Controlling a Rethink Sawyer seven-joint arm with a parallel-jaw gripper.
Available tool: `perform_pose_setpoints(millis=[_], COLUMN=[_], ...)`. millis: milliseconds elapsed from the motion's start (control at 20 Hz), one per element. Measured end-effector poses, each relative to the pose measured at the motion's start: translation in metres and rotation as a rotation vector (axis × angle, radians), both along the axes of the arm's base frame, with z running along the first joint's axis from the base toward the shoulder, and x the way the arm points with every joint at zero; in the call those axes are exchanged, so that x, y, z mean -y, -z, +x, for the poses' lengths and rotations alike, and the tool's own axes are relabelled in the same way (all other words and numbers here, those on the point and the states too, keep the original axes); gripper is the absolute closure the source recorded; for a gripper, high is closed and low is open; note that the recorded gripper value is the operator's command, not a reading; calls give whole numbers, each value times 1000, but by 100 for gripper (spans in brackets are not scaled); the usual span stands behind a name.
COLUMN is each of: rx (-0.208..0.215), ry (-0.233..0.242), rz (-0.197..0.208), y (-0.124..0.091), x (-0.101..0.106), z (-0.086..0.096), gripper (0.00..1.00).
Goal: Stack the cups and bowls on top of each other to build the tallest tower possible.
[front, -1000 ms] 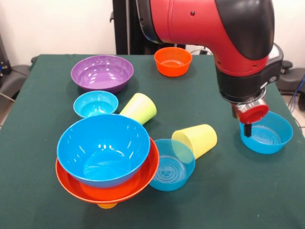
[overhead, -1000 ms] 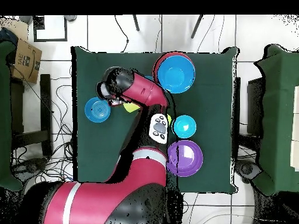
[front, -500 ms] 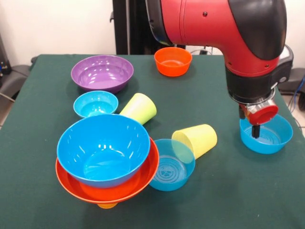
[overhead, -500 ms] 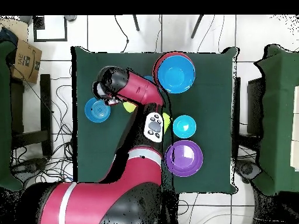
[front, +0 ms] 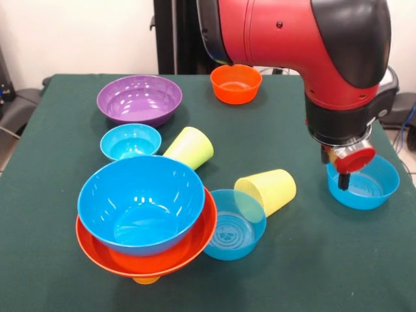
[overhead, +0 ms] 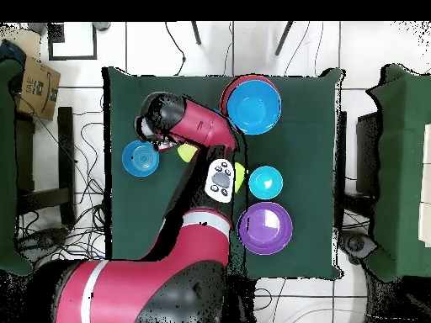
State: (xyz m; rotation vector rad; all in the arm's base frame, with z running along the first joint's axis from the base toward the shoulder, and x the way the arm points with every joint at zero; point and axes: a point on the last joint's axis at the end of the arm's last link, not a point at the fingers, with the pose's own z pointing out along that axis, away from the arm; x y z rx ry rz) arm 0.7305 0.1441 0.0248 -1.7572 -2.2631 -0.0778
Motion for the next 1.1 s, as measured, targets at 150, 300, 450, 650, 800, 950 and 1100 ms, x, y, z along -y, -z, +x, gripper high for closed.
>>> perform_pose_setpoints(millis=[150,300,450,650,800,950,1100], rx=[14,25,35,60,76,82,100], ry=[-46,-119,-182,-261,-291,-299,-321], rz=[-76,-179,-265,-379,-435,-449,-476], y=[1,2,2,0,-1,-1,1], x=[5,13,21,35,48,52,61], z=[1,-1,-1,4,12,14,20], gripper=[0,0,0,0,0,0,0])
